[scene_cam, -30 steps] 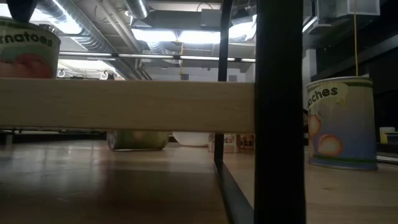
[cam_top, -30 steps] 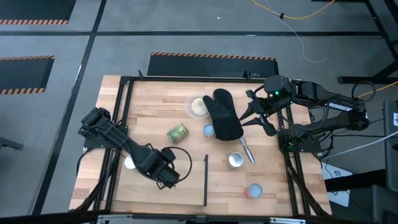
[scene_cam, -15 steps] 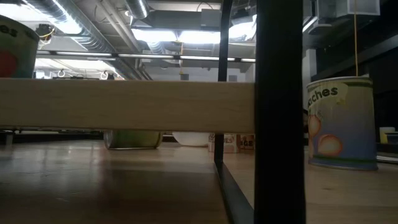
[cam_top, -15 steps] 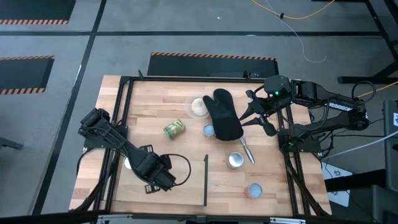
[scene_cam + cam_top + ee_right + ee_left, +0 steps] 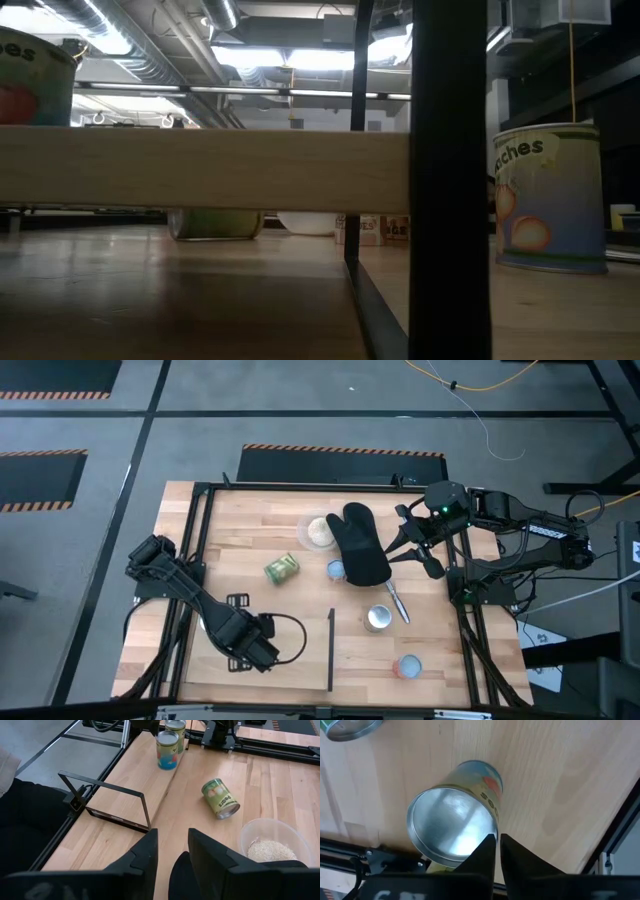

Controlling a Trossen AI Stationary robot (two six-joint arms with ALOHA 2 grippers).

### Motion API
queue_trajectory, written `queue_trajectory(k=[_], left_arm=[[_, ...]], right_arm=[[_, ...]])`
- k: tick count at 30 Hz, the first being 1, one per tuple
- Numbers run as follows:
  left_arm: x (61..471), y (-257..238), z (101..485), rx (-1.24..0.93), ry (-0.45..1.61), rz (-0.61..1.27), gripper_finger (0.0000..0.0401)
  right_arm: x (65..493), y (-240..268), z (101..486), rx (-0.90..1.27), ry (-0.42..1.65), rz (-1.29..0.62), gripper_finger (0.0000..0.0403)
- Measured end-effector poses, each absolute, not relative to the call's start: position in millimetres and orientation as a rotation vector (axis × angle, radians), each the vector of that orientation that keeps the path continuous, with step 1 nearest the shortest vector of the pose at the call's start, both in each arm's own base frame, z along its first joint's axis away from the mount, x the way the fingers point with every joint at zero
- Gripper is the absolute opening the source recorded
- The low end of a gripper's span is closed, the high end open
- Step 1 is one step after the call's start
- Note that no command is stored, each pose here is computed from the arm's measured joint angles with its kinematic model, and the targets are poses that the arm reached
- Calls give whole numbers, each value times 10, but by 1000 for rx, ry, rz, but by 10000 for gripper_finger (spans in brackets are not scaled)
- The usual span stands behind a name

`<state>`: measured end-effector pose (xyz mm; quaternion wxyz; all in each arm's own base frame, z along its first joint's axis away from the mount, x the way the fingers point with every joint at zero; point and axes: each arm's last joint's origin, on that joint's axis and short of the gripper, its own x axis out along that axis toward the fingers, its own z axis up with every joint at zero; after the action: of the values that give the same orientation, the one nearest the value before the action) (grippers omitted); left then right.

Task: Pick and place cans onto a shelf
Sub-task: Put the blue canned tomato on the shelf, then move the black oven mitt to the top right

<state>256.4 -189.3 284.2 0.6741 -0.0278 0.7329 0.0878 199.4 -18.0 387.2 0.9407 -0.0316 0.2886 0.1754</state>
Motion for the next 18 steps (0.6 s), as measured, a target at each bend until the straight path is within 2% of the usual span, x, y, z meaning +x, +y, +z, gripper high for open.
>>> queue_trajectory(k=[10,18], left_arm=[[2564,-1892,2842,-63,1649,198,64],[2553,-1881,2872,-74,1638,206,69]], right_arm=[[1994,-180,3872,-65,589,358,112],[1994,-179,3872,-66,589,359,112]])
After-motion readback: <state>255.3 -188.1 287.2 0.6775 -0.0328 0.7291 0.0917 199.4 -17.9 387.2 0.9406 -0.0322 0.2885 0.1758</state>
